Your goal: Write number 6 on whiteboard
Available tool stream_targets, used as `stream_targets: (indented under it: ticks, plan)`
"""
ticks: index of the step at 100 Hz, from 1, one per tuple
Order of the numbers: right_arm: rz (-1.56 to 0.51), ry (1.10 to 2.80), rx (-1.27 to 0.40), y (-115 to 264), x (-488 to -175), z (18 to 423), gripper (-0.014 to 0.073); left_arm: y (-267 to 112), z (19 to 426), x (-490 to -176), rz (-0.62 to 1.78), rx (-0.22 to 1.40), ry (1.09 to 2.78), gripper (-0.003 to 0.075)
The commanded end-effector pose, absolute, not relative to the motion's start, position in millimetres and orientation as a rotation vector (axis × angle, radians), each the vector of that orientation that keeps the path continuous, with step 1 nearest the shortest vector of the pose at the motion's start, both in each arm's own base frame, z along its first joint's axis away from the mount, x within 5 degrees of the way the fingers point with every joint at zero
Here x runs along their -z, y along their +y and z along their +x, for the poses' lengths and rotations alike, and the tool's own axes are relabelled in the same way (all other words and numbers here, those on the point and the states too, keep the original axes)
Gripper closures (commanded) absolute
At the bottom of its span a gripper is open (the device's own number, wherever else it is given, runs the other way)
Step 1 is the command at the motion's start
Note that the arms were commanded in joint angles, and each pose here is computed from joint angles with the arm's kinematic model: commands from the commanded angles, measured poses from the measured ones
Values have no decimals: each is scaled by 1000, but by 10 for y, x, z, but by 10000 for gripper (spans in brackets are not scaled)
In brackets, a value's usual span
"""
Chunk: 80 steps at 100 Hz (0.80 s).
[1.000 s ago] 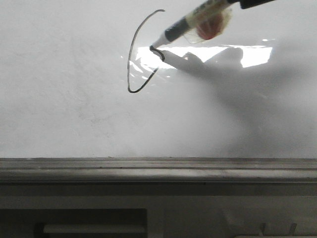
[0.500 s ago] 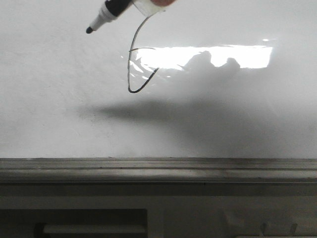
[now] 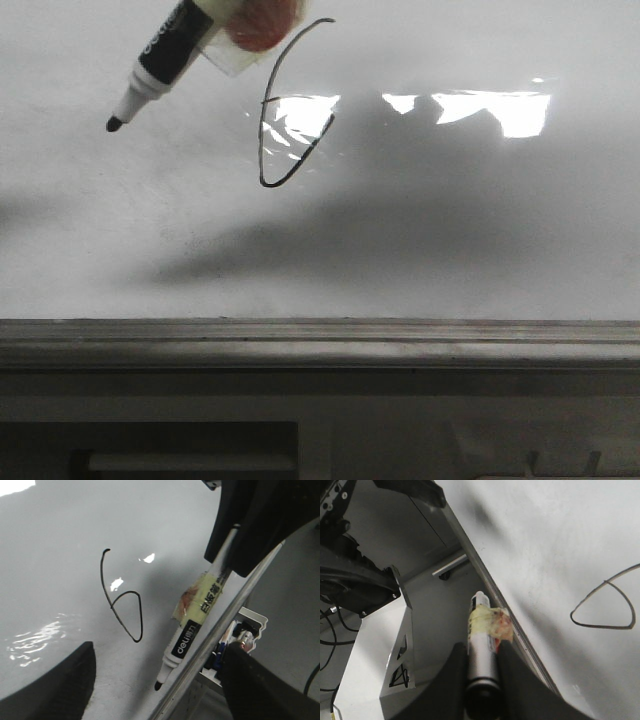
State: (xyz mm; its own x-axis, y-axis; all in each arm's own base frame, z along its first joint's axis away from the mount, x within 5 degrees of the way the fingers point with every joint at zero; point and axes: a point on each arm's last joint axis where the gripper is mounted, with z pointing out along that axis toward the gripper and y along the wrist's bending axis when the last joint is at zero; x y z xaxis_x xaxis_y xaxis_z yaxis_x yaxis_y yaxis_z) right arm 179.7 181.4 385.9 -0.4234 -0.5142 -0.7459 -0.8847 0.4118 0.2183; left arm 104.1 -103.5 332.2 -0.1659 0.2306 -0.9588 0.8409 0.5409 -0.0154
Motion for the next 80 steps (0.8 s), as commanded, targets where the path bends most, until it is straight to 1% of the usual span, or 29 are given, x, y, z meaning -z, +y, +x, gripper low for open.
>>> stream_targets:
  ticks: [1,12,22,47,64,71,80]
  plan:
    - [-1178,2006,-857,1856,-4069,1757,640,-1117,1107,-3443,873,748,1665,239]
    - [-1244,2029,-852,1922,-4047,1777,640,-1222,1167,-3448,919,769,1675,239]
    - [-1244,2027,-849,1936,-4055,1796,640,-1308,1221,-3446,963,773,1678,244]
    - [-1249,2008,-841,1931,-4116,1793,640,-1445,1332,-3301,1061,752,1722,347]
    - [-1248,2007,-841,1931,-4121,1793,640,-1451,1353,-3294,1072,731,1713,364]
    - [-1248,2007,-841,1931,-4121,1793,640,-1448,1362,-3298,1063,723,1712,396]
    - [-1248,2007,-841,1931,-4121,1793,640,-1448,1362,-3297,1064,722,1711,468]
